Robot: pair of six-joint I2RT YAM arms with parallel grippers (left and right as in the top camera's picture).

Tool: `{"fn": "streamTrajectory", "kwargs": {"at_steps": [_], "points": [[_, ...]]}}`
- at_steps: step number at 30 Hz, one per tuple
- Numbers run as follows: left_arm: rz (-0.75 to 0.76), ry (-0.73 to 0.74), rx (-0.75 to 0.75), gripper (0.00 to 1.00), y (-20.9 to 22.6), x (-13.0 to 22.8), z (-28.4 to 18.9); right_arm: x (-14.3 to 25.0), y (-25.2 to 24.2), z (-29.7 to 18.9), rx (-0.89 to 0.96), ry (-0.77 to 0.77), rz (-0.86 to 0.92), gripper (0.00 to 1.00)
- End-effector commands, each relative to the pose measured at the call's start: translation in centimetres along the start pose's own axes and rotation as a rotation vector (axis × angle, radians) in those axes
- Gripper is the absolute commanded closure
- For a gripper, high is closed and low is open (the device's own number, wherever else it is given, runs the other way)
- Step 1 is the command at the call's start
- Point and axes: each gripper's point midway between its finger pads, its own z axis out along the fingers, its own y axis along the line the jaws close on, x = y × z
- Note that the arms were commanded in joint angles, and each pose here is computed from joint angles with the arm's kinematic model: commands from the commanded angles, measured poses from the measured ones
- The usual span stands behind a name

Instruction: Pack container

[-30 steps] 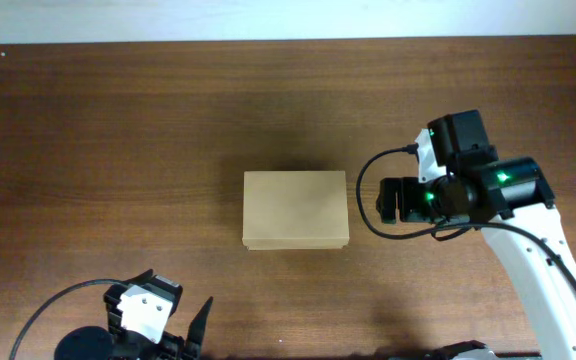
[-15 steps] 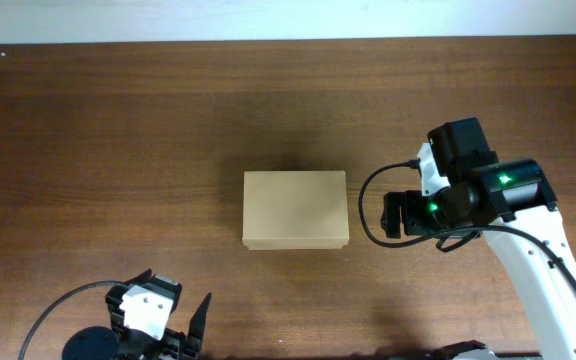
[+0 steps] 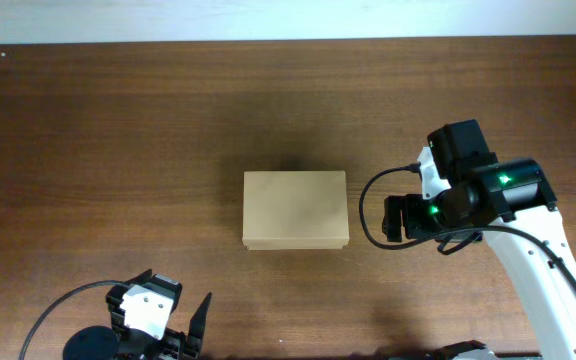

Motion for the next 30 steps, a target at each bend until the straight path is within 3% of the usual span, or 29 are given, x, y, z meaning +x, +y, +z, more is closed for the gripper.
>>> {"fn": "streamTrajectory", "kwargs": {"at_steps": [1,4,7,30], "points": [[0.013,0.009,-0.097,0.00,1.6,0.3,0.0,-0.2,0.0,-0.7,-0.001,-0.029,0.002,0.01],[0.012,0.040,-0.259,0.01,4.4,0.8,-0.5,-0.2,0.0,-0.7,-0.001,-0.028,0.002,0.01],[0.011,0.051,-0.317,0.00,5.3,1.0,-0.8,-0.2,0.0,-0.7,-0.001,-0.028,0.002,0.01],[0.020,0.067,-0.296,0.00,5.1,1.5,-0.2,-0.2,0.0,-0.7,-0.001,-0.028,0.002,0.01]]}}
